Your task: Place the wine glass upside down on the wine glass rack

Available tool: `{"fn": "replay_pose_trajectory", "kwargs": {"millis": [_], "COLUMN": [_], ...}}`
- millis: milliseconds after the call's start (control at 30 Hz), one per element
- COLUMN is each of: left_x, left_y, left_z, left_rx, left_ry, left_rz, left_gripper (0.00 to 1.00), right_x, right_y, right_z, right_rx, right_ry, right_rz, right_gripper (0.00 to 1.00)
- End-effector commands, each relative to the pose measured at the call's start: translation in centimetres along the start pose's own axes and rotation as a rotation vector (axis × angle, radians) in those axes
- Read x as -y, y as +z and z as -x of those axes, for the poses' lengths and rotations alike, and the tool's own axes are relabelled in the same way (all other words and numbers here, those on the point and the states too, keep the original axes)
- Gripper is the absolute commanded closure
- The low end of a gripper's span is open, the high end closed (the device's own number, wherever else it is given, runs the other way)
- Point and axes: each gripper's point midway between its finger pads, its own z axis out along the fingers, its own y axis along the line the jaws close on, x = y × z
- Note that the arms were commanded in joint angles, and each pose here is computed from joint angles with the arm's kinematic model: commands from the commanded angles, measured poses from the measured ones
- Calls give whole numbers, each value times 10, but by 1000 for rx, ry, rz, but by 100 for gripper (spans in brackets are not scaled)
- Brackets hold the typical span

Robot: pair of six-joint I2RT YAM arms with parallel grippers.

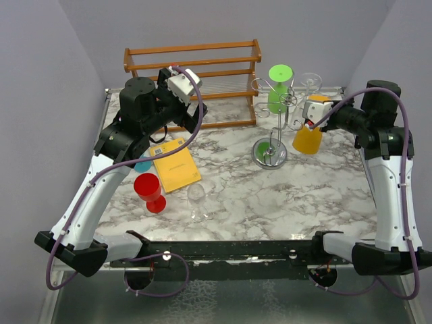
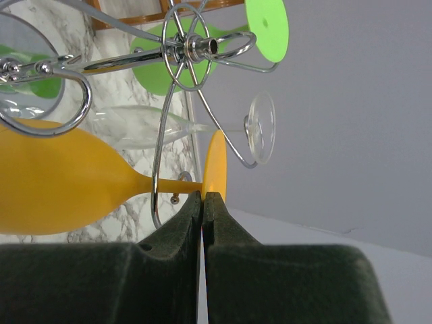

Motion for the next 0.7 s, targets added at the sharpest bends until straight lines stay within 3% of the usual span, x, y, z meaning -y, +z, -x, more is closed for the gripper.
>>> {"fn": "replay_pose_trajectory", "kwargs": {"millis": [0, 667], "left_x": [2, 5], "left_y": [-7, -8], "left_z": [9, 6], "left_rx": [34, 30], "left_ry": [13, 16], "left_rz": [-18, -27], "left_gripper": [4, 4], "right_x": [4, 0], "right_y": [-10, -16], "right_z": [-12, 10], "right_rx": [-79, 13], "right_ry": [10, 24], "right_rz": [-34, -8], "right_gripper": [99, 99]}}
